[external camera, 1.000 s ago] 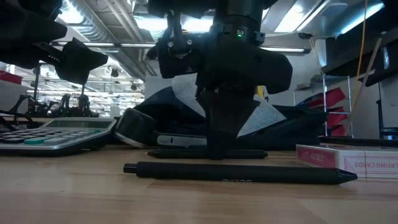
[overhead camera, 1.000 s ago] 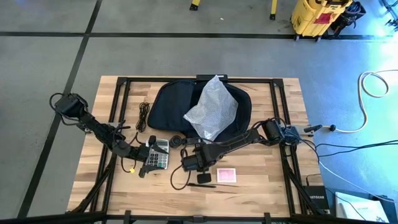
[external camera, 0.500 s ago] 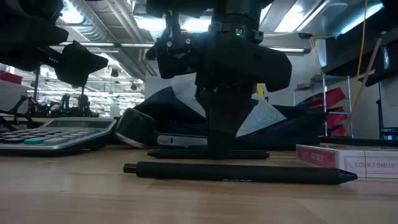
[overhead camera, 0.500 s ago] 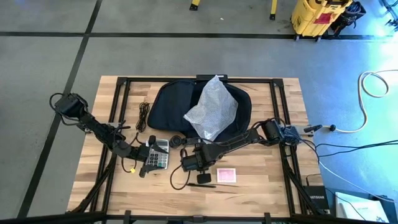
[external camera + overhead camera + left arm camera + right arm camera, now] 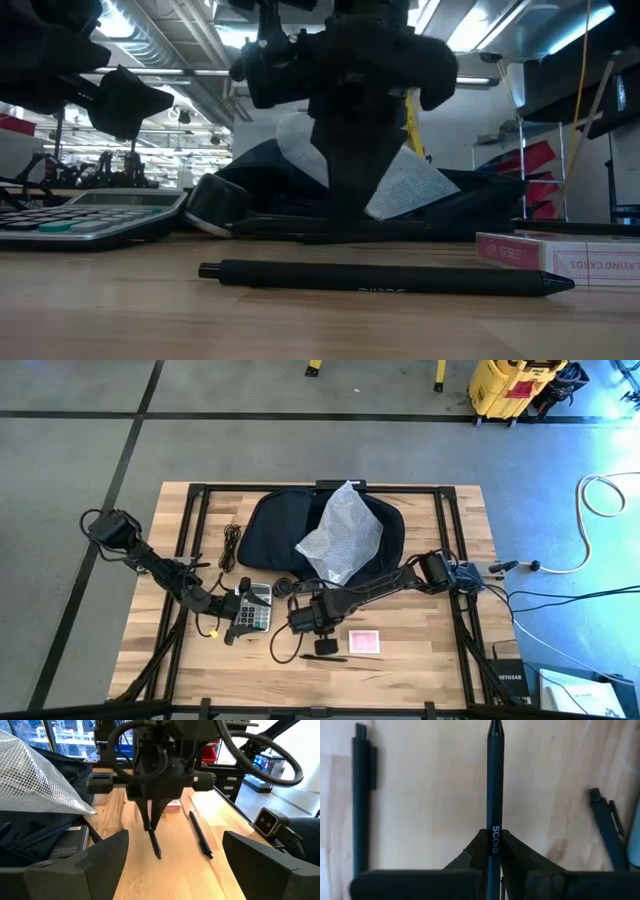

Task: Unpack backpack
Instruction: Adjust the black pen

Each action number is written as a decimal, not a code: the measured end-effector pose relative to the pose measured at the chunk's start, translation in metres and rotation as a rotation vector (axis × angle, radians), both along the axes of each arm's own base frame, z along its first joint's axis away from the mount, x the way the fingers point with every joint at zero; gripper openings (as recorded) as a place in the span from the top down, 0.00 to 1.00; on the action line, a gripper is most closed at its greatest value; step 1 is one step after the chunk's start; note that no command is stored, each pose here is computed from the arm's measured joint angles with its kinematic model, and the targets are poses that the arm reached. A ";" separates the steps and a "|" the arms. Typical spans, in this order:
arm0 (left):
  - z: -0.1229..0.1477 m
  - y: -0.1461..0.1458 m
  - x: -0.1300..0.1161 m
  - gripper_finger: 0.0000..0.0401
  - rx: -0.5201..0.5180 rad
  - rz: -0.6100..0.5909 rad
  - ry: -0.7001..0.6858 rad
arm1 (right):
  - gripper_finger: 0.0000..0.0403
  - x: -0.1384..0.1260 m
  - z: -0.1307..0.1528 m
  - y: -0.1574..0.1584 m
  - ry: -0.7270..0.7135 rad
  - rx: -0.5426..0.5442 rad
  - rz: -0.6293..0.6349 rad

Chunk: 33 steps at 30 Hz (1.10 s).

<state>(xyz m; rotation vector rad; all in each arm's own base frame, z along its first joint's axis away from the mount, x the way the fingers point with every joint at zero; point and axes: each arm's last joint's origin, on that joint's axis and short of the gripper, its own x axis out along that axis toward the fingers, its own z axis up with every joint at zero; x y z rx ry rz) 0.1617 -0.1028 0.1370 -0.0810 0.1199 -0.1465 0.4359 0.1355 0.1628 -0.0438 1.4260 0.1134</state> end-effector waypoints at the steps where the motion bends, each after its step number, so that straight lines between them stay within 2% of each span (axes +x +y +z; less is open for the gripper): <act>1: 0.000 0.000 0.000 0.23 0.000 0.000 0.000 | 0.96 0.000 0.003 0.001 -0.016 -0.018 0.007; 9: 0.000 0.000 0.000 0.23 -0.005 0.000 0.000 | 0.96 -0.010 0.027 0.019 -0.156 -0.024 0.026; 14: 0.000 0.000 0.000 0.23 -0.003 -0.001 0.000 | 0.96 -0.033 0.030 0.028 -0.301 -0.011 -0.057; 20: 0.000 0.000 0.000 0.23 -0.002 -0.001 0.000 | 0.96 -0.049 0.025 0.029 -0.661 0.104 -0.169; 27: 0.001 0.000 0.000 0.23 -0.026 0.000 -0.005 | 0.96 -0.068 -0.007 0.026 -0.989 0.202 -0.223; 33: 0.001 0.000 0.000 0.23 -0.039 0.005 -0.007 | 0.96 -0.096 -0.021 0.021 -1.250 0.171 -0.271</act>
